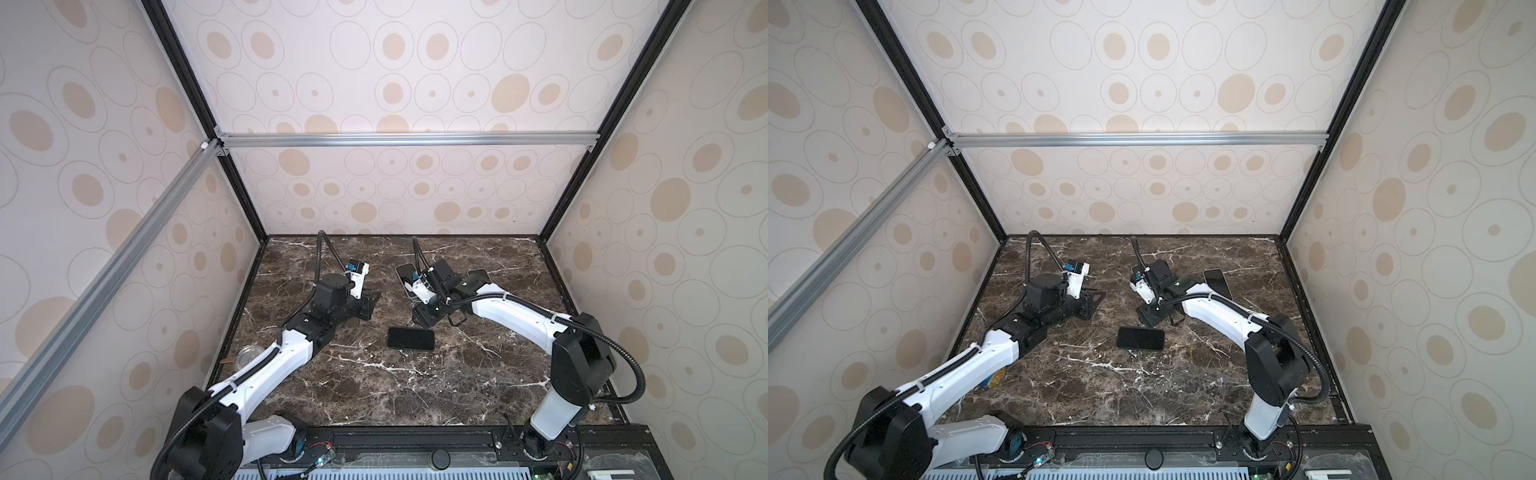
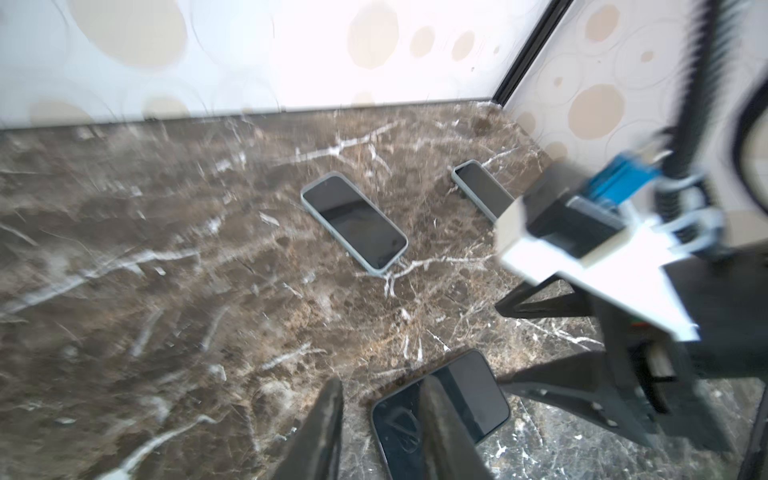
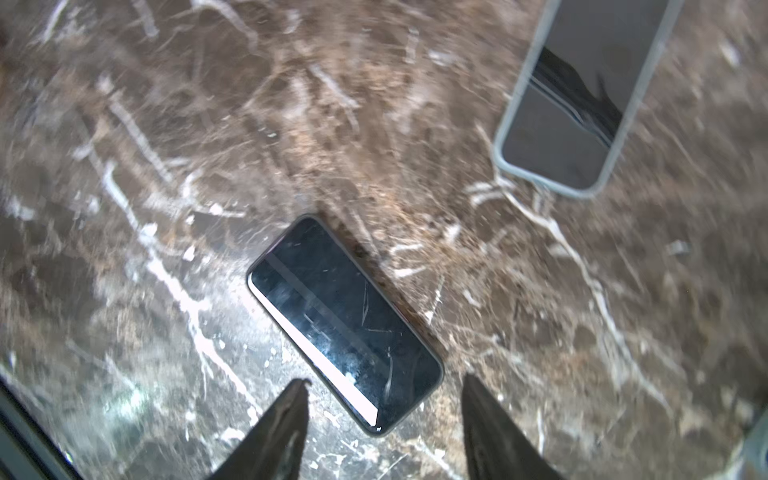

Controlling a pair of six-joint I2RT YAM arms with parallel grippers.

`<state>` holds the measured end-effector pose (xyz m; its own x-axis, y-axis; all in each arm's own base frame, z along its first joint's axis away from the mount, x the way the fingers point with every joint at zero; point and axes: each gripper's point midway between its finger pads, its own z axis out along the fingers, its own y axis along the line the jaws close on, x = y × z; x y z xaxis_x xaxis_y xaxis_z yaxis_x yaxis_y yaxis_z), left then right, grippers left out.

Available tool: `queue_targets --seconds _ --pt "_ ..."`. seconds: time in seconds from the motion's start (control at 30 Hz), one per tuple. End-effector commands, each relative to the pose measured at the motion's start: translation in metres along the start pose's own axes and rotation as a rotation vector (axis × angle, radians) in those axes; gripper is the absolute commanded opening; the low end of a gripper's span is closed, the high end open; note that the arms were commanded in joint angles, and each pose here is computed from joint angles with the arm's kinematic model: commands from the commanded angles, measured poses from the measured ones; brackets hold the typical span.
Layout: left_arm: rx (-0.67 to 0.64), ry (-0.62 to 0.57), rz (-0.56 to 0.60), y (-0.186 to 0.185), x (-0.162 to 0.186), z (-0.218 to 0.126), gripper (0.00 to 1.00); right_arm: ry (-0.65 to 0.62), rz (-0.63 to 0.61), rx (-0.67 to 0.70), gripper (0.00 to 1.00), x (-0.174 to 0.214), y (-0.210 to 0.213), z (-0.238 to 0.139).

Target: Put the phone into the phone case

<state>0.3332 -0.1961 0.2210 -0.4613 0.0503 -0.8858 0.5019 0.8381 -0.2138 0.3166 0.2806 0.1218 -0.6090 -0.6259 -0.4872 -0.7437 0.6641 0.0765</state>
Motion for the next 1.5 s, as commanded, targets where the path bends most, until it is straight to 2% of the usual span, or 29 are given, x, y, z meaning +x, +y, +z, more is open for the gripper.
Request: queue_targets --seconds 0.0,0.17,0.37,0.63,0.67,0.7,1.07,1.2,1.33,1.47 --pt "-0.044 -0.055 0.206 0.004 -0.008 -0.022 0.46 -0.042 -0.28 -0.093 0.76 0.003 0.021 0.006" --pt "-0.021 -0.154 0.399 -0.005 -0.003 -0.049 0.61 0.025 -0.426 -0.07 0.85 0.016 0.013 0.024" --pt "0.003 -0.25 0.484 -0.013 0.004 -0.066 0.8 0.185 -0.511 -0.133 0.86 0.031 0.013 0.047" --pt "0.002 -0.202 0.482 -0.009 0.018 -0.057 0.83 0.256 -0.553 -0.224 0.87 0.037 0.025 0.062" --pt "0.001 -0.199 0.482 -0.008 0.018 -0.057 0.83 0.264 -0.555 -0.228 0.99 0.037 0.026 0.063" --pt "-0.003 -0.195 0.481 -0.007 0.019 -0.056 0.83 0.278 -0.56 -0.224 1.0 0.039 0.027 0.066" --pt "-0.004 -0.183 0.483 -0.006 0.021 -0.054 0.83 0.39 -0.575 -0.191 1.0 0.063 0.025 0.092" --pt "-0.01 -0.176 0.483 -0.005 0.023 -0.052 0.83 0.436 -0.576 -0.067 0.96 0.067 0.007 0.1" --pt "-0.017 -0.172 0.484 -0.003 0.023 -0.052 0.83 0.447 -0.534 -0.003 0.91 0.07 -0.003 0.101" --pt "-0.019 -0.173 0.479 -0.003 0.022 -0.051 0.83 0.436 -0.414 0.0 0.87 0.075 -0.006 0.092"
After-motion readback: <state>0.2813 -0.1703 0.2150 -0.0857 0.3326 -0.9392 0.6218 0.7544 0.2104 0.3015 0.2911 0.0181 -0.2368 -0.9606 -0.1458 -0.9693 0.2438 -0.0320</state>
